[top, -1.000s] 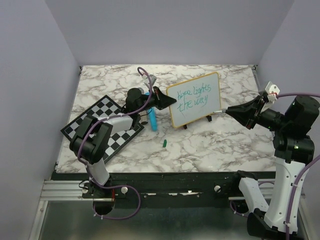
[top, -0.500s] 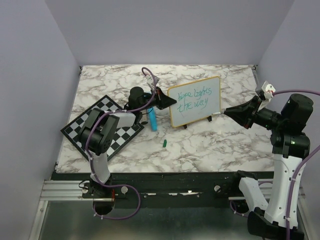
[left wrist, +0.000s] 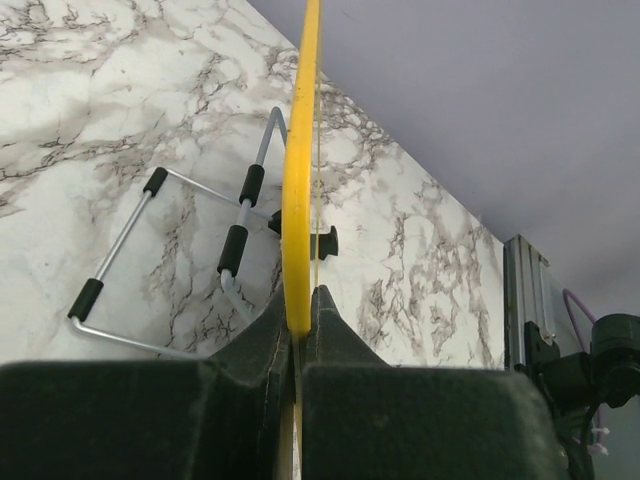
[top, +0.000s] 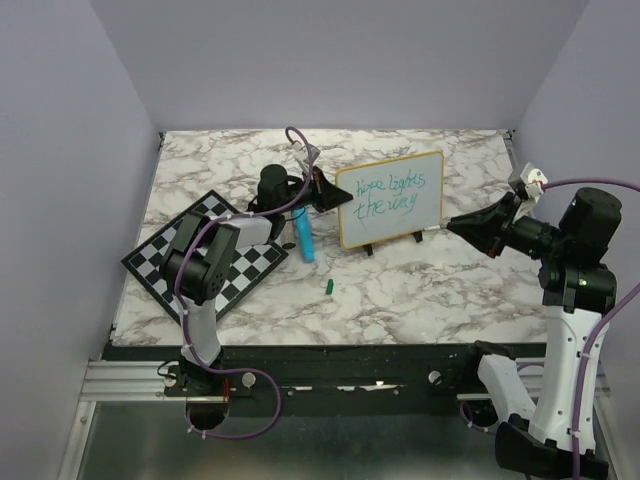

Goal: Write a sentence on the whiteboard
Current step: Put down the whiteboard on the whiteboard stand.

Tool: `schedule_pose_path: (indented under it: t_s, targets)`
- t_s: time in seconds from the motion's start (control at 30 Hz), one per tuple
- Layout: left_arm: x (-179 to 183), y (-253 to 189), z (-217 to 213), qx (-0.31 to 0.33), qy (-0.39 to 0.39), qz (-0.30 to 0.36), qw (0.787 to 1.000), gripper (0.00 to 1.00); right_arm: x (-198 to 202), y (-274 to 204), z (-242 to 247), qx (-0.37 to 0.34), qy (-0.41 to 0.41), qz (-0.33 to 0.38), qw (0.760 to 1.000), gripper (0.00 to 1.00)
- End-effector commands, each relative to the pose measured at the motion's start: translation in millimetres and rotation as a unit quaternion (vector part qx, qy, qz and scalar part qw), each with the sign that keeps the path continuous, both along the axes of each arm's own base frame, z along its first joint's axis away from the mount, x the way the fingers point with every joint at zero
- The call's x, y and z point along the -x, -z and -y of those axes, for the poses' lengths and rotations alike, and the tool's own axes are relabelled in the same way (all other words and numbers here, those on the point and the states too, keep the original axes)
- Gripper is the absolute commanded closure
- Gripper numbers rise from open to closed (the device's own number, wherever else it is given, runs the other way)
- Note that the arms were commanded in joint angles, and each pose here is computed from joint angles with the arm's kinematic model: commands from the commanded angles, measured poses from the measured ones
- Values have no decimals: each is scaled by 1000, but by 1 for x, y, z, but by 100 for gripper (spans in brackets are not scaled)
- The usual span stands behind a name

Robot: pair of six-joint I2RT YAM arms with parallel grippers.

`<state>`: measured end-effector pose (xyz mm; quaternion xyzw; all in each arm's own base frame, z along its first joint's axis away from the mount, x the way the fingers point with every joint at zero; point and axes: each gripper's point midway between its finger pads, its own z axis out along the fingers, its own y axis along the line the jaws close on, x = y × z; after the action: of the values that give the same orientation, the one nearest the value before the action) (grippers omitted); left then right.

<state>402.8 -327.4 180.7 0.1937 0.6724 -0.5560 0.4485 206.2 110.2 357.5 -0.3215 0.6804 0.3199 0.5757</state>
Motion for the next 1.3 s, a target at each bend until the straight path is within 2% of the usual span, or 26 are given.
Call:
schedule_pose_path:
  t_s: [0.0,0.23,0.67,0.73,0.9,1.17,1.27]
  targets:
    - [-12,-25,-5,-25,2,71,997,100,1,0,-2,-8,-10,0,1000,99]
    - [-19,-1,-7,-42,0,55,998,100,3,1,-2,-8,-13,1,1000,100]
    - [-10,45,-23,-41,-30,21,998,99,4,2,-3,-9,-16,1,1000,99]
    - [-10,45,-25,-37,-34,20,999,88,4,3,-3,-10,-16,0,1000,100]
    - [-9,48,-28,-29,-39,15,999,76,5,3,-4,-10,-17,1,1000,99]
    - [-9,45,-30,-26,-45,16,999,63,5,3,-4,-10,-17,1,1000,100]
    - [-9,41,-31,-23,-47,20,998,54,6,2,-4,-11,-18,1,1000,100]
